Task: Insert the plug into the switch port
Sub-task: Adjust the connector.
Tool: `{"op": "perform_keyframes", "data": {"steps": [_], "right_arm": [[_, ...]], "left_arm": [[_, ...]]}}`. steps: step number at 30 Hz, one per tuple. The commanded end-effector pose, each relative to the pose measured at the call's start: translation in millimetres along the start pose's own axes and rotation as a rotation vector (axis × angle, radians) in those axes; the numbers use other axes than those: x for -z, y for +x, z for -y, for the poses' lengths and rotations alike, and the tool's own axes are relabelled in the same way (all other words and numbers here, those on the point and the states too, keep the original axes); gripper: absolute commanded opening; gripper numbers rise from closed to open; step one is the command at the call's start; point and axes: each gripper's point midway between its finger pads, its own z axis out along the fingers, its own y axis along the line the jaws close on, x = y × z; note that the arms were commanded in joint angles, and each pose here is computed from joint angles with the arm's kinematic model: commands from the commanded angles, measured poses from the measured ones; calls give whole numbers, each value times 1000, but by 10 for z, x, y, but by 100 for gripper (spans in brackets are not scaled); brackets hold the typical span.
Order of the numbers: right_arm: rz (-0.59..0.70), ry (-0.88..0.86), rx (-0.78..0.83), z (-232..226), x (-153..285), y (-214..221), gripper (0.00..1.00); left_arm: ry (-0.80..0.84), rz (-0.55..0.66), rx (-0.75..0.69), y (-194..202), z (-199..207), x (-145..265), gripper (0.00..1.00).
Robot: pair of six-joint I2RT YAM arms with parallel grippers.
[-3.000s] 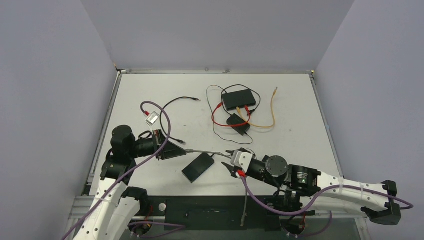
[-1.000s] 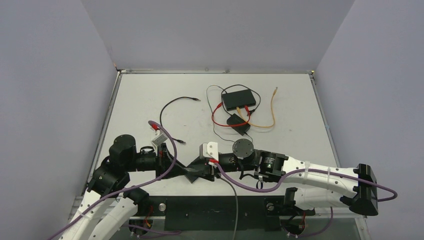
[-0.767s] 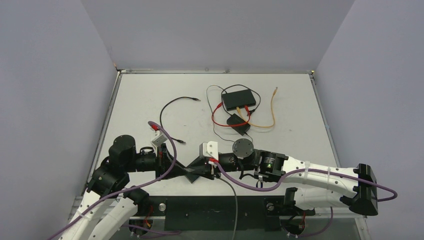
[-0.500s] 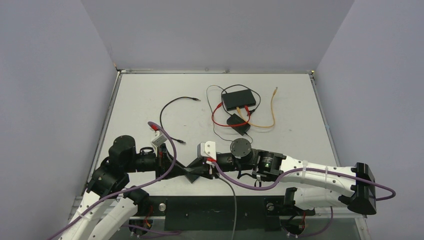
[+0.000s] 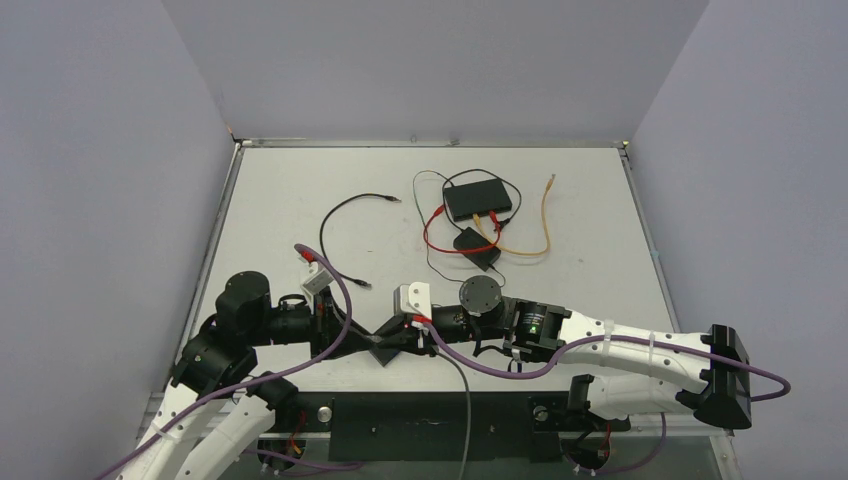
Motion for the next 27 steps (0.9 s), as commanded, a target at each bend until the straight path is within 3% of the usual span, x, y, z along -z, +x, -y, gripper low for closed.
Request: {"op": "perform_keyframes", "data": {"steps": [1,3,6,8,18,27], "right_arm": [[69,5,31,43,8,-270,0],[69,14,31,52,25,-266,0],[58,36,17,73,46,-203,0],[43,55,7,90,65,-137,0],[-40,197,-89,202,240,307,0],[-131,343,-201,242,344,809,0]], "left_arm": [[6,43,-52,-161,104,43,23],[-7,52,-45,-174,87,43,41],[-36,72,-40,-212,50,48,53],[-64,81,-24,-230,-2,40,58],[-199,108,98,-256,-391,-91,60],[-350,153,177,-213,-763,-115,84]]}}
